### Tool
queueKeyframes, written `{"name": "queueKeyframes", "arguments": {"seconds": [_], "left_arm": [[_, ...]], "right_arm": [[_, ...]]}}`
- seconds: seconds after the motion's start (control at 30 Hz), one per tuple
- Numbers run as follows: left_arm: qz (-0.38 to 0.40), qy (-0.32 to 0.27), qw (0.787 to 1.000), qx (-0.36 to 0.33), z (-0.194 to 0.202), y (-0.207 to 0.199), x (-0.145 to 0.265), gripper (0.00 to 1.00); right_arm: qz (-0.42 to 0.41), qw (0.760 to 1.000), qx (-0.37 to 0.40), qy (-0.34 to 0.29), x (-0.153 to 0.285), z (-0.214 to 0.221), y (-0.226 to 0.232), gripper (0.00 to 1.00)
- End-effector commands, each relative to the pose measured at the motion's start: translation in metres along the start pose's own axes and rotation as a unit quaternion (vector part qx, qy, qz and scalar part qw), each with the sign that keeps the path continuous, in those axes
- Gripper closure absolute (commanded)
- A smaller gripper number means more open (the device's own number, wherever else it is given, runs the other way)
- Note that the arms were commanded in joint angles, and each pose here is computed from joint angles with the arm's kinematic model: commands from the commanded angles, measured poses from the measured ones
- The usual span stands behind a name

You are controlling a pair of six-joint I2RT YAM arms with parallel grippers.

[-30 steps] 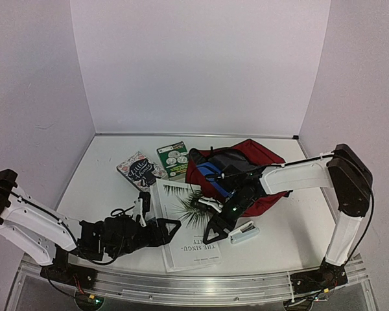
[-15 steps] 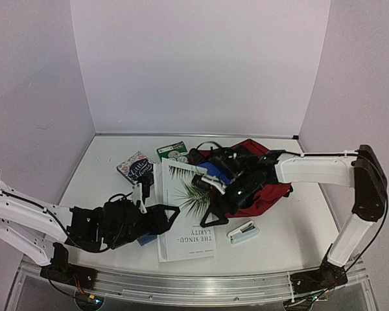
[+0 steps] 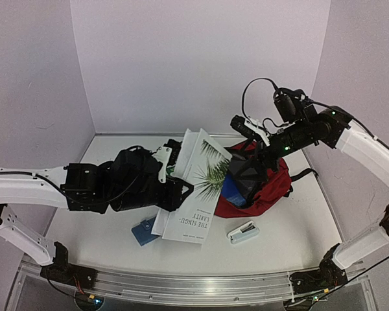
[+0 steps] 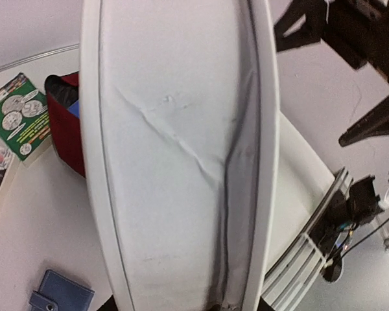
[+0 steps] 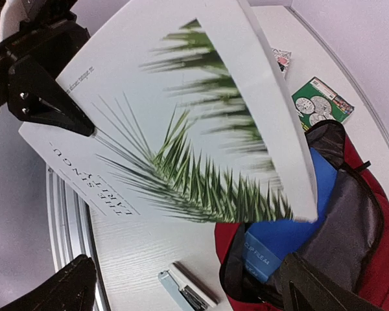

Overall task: Pack the student bag
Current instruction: Pick up the book from the center of the board.

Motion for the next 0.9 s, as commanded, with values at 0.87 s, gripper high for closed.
{"name": "queueKeyframes", "arguments": {"seconds": [0.87], "left_arm": [[0.248,0.072,0.918,-0.301,-0.001,-0.093,0.03,0.76]], "right_arm": [[-0.164,0.985,0.052,0.002,0.018,0.035,0.063,0.02]]}}
Point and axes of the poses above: each gripper's point midway between its finger pads, its own x axis back along the fingers, its own y axis along the line the jaws close on, z = x × y, the point moved 1 cm from there along x, back along the fingers, and after that the axes turned 4 degrees about -x, right-handed, at the moved point
